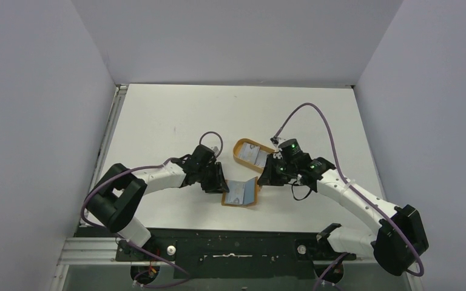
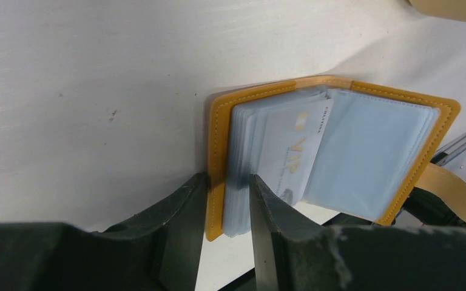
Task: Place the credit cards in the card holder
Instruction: Close the card holder at the center of the board.
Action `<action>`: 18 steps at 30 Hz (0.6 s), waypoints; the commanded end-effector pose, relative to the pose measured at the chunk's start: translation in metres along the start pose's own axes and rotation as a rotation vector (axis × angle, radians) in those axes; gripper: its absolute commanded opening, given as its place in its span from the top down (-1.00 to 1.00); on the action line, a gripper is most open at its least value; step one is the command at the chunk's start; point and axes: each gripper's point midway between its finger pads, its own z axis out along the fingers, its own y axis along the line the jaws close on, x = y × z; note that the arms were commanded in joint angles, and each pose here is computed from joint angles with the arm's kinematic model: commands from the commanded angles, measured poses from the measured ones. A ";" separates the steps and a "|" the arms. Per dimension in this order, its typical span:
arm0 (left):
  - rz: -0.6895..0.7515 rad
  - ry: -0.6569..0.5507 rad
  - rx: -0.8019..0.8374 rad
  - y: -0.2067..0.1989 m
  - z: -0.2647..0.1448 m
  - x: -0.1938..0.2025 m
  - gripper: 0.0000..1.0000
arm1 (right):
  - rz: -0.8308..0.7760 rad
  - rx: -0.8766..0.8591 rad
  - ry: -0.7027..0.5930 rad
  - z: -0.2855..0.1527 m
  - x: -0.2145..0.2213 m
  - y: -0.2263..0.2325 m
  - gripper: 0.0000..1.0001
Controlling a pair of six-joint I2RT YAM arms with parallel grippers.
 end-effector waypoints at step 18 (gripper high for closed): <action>0.026 -0.095 -0.027 0.007 -0.031 -0.009 0.10 | 0.001 -0.290 -0.074 0.067 -0.044 0.106 1.00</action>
